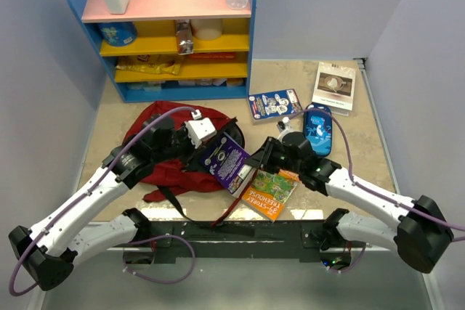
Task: Pack the student bag
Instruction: Place the book in the student bag.
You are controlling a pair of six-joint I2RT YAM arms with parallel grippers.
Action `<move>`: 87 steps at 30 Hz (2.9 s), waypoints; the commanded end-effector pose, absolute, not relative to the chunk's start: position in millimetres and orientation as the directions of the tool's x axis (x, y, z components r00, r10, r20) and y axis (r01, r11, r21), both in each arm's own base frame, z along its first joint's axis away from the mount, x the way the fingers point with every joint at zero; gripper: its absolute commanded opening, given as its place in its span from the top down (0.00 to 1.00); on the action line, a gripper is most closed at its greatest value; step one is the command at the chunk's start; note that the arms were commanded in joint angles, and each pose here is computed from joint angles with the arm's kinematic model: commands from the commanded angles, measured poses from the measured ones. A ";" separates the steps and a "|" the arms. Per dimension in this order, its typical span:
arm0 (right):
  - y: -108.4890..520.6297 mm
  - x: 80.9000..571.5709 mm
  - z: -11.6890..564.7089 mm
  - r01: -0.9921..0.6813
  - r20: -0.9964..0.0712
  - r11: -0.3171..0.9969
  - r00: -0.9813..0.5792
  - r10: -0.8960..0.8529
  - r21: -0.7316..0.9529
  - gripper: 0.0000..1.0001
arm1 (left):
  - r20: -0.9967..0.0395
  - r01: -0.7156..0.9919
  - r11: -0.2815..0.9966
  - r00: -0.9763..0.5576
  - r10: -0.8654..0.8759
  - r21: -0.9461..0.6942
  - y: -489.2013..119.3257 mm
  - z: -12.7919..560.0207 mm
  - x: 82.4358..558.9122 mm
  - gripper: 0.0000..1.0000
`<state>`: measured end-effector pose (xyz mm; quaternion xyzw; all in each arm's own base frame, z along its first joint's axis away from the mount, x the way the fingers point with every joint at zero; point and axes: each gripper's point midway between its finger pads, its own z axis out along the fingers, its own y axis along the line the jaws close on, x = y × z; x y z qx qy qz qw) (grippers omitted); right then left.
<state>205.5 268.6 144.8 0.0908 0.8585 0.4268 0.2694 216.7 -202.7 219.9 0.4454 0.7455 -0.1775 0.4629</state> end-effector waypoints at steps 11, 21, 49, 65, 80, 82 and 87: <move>364.3 226.9 212.5 -0.344 -0.388 0.204 -0.887 0.250 0.917 1.00 | -0.916 0.987 0.108 0.066 0.397 0.118 -239.6 233.9 147.9 1.00; 379.3 276.8 262.3 -0.476 -0.454 0.074 -0.765 0.458 0.876 1.00 | -0.897 0.991 -0.097 0.125 0.423 0.092 -228.9 200.1 106.9 1.00; 385.6 239.8 29.6 -0.273 -0.430 0.760 -0.903 0.009 0.589 0.59 | -0.900 0.984 -0.110 0.170 0.401 0.137 -223.6 206.9 108.8 1.00; 315.6 281.3 134.5 -0.487 -0.769 0.809 -0.635 -0.071 0.328 0.01 | -0.906 0.984 -0.108 0.176 0.386 0.145 -225.5 217.1 113.2 1.00; 324.9 305.3 104.0 -0.676 -0.828 0.734 -0.446 -0.339 0.064 0.01 | -0.909 0.979 -0.110 0.199 0.366 0.170 -223.1 234.0 112.2 1.00; 341.4 321.4 99.9 -0.685 -0.838 0.726 -0.428 -0.339 0.056 0.01 | -0.909 0.980 -0.112 0.197 0.367 0.167 -222.2 232.8 111.0 1.00; 372.3 348.2 83.6 -0.725 -0.842 0.685 -0.412 -0.349 0.071 0.01 | -0.911 0.979 -0.123 0.195 0.364 0.161 -220.3 230.2 105.9 1.00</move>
